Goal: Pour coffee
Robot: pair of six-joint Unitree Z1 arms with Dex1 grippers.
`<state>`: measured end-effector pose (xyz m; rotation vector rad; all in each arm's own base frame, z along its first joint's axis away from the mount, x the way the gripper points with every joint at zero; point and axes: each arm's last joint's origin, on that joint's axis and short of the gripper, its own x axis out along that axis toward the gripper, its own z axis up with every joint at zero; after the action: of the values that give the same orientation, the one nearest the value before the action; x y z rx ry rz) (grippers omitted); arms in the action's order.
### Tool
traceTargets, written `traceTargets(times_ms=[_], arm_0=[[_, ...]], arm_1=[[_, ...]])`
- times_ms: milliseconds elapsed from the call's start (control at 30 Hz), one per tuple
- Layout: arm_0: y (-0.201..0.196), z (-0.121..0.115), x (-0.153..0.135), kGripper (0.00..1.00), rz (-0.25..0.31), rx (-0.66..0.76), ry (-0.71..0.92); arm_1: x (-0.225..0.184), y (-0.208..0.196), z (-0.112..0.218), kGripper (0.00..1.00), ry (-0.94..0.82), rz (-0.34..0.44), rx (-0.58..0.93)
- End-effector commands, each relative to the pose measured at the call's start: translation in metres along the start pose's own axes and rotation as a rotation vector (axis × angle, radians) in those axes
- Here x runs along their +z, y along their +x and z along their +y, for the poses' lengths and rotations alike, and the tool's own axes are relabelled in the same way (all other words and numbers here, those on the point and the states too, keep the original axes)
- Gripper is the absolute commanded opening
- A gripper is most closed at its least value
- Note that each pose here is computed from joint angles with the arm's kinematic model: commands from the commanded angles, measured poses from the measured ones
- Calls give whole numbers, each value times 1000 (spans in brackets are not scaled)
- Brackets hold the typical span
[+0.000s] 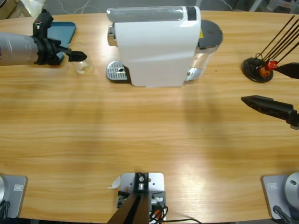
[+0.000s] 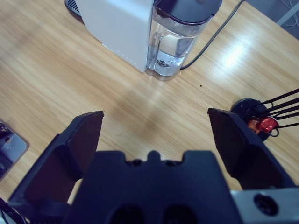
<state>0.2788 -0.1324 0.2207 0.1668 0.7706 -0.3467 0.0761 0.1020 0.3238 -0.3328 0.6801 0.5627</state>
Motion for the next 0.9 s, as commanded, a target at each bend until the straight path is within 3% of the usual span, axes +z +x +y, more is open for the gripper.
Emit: traceTargets(times_ms=[33,333,400,433,600,633,900], arm_0=[[38,3,-10,996,61,-35,-4],[51,11,-5,977,49,-66,-22],[51,10,-5,878,53,-78,-19],[51,10,-5,765,53,-84,-16],[52,10,-5,38,52,-90,-6],[52,10,-5,0,53,-90,-5],[51,11,-7,0,58,-117,-10]], arm_1=[[-14,10,-2,1000,-10,22,3],[-19,13,-2,1000,-8,7,15],[-19,13,-2,1000,-8,6,15],[-19,13,-2,1000,-9,6,15],[-20,14,-2,1000,-9,2,16],[-21,14,-2,1000,-9,1,15],[-24,14,-3,1000,-2,-14,11]])
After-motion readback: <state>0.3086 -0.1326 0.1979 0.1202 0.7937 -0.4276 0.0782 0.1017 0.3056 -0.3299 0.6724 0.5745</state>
